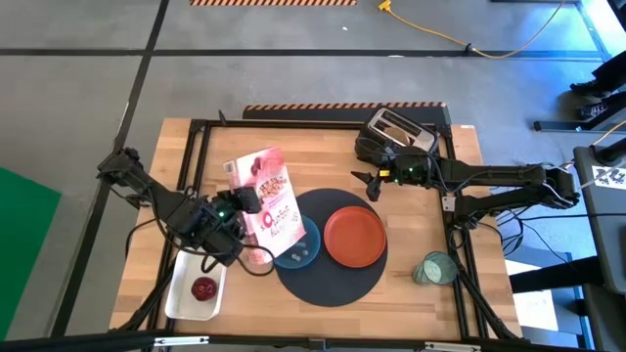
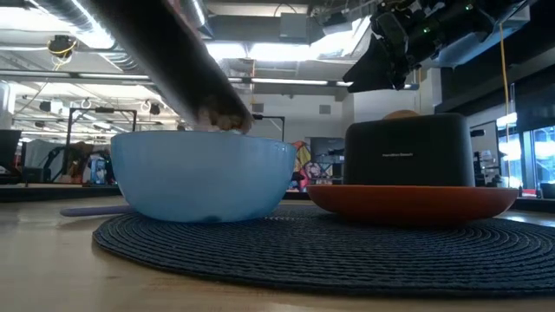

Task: Arrange a breakfast setting
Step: Pour the cereal from the cereal box into the blue bowl

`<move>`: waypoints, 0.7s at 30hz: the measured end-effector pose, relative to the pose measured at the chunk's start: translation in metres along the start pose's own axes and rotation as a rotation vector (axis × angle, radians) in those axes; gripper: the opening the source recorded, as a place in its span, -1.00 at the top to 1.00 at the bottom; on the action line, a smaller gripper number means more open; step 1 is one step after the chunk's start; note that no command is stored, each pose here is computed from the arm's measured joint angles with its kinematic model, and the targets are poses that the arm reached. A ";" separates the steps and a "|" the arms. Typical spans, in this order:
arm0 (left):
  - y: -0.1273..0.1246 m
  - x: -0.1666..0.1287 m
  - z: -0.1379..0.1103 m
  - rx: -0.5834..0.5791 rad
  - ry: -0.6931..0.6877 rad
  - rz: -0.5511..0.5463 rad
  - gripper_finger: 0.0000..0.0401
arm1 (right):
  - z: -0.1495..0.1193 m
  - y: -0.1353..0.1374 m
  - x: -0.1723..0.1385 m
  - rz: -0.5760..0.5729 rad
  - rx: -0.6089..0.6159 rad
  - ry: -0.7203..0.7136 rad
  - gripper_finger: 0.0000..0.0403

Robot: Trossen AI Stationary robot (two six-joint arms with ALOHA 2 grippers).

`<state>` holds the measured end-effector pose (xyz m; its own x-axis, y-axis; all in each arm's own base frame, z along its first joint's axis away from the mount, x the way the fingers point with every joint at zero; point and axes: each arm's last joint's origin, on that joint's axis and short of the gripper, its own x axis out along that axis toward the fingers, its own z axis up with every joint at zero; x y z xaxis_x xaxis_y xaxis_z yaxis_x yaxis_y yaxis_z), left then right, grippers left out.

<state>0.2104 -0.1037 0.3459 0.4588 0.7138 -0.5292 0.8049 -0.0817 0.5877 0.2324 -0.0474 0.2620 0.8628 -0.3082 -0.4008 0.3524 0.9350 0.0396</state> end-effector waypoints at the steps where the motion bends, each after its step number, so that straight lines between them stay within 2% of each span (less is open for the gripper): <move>1: 0.000 -0.001 0.000 0.002 0.006 0.010 0.54 | 0.000 0.000 0.000 0.000 0.000 0.000 -0.17; 15: 0.000 -0.001 0.000 -0.004 0.009 0.014 0.54 | -0.001 0.000 0.000 0.000 -0.001 0.006 -0.17; 21: 0.000 0.004 -0.001 -0.144 -0.024 -0.052 0.54 | -0.001 0.000 0.000 0.000 -0.001 0.006 -0.17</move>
<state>0.2121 -0.1000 0.3446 0.4286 0.6971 -0.5747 0.7661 0.0567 0.6402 0.2322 -0.0474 0.2615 0.8606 -0.3074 -0.4060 0.3522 0.9351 0.0387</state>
